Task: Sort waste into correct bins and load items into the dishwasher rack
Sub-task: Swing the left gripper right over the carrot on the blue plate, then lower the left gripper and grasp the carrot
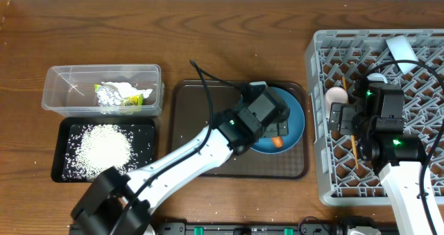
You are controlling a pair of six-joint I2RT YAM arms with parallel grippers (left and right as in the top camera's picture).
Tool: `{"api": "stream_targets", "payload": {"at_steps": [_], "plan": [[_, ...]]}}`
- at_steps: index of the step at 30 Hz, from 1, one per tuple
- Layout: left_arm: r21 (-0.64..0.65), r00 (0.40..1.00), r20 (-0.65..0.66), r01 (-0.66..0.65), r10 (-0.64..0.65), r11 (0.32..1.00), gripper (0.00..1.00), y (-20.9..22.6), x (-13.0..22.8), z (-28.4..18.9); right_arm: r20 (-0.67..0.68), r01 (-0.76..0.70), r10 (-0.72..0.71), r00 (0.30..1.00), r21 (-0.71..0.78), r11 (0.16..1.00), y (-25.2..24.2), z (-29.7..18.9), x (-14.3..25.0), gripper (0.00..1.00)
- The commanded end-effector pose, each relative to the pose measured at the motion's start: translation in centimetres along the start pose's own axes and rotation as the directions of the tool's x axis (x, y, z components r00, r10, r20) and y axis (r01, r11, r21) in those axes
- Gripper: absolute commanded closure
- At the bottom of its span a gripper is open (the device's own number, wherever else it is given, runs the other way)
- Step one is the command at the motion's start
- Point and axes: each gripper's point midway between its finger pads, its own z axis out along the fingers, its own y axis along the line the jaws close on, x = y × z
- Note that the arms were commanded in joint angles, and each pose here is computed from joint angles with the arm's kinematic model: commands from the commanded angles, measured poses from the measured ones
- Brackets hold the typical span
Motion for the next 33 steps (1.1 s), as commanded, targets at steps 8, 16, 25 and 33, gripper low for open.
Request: {"api": "stream_targets", "payload": {"at_steps": [8, 16, 25, 33], "plan": [[0.062, 0.997, -0.071, -0.008, 0.012, 0.998, 0.0, -1.3, 0.9, 0.2, 0.024, -0.021, 0.021, 0.999, -0.001, 1.0, -0.2, -0.5, -0.8, 0.01], [0.011, 0.999, -0.017, -0.035, 0.035, 0.999, 0.24, -1.4, 1.2, 0.8, 0.024, -0.021, 0.021, 0.999, -0.001, 1.0, -0.2, -0.5, -0.8, 0.01], [-0.064, 0.999, 0.007, 0.049, -0.048, 0.997, 0.25, -0.2, 1.8, 4.1, 0.024, -0.021, 0.021, 0.999, -0.001, 1.0, -0.2, -0.5, -0.8, 0.01], [-0.069, 0.997, 0.005, 0.073, -0.073, 0.995, 0.25, 0.0, 2.2, 6.1, 0.024, -0.021, 0.021, 0.999, -0.001, 1.0, -0.2, -0.5, -0.8, 0.01]]}}
